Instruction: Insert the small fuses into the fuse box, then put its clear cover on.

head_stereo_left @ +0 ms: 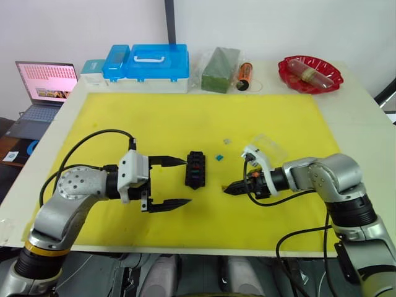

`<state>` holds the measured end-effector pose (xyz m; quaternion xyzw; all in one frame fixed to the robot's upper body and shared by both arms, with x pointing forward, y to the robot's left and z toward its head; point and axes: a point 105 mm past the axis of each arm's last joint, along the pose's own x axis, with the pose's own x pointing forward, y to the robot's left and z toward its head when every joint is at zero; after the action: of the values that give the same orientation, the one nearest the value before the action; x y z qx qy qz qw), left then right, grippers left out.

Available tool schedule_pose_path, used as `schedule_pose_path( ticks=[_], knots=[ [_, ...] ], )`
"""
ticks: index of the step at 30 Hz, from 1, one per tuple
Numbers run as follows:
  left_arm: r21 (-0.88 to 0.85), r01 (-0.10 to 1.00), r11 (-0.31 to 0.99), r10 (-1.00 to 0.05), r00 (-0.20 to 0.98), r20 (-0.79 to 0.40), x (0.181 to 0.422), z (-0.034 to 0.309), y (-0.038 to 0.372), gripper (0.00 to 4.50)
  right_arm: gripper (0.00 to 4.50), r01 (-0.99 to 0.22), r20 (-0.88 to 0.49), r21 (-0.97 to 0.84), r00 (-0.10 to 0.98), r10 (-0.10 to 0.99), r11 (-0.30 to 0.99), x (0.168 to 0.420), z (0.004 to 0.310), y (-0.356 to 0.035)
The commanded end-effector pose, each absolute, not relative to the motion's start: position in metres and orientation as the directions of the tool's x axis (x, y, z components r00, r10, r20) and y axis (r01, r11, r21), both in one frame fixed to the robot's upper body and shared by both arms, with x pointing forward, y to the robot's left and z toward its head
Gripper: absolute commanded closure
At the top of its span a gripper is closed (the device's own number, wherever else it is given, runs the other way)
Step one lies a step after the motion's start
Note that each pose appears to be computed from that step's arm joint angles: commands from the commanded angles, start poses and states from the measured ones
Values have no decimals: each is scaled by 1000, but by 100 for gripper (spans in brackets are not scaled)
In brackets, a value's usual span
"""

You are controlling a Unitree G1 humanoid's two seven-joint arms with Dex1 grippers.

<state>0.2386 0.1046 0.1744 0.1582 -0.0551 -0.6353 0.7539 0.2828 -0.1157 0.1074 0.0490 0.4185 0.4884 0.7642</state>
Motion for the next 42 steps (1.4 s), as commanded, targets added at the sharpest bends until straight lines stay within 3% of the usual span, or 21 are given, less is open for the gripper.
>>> schedule_pose_path(
  ticks=[1, 18, 32, 42],
  knots=[
    [347, 928, 133, -978, 180, -108, 237, 181, 103, 0, 316, -715, -577, 473, 189, 794, 514, 287, 115, -116],
    [352, 927, 126, -977, 177, -116, 237, 181, 102, 0, 316, -688, -559, 516, 180, 809, 510, 294, 120, -120],
    [346, 931, 119, -978, 169, -119, 236, 179, 100, 0, 316, -710, -585, 529, 91, 806, 465, 284, 109, -115],
    [341, 933, 118, -978, 168, -122, 234, 177, 100, 0, 316, -656, -554, 603, 65, 830, 454, 294, 110, -114]
  ],
)
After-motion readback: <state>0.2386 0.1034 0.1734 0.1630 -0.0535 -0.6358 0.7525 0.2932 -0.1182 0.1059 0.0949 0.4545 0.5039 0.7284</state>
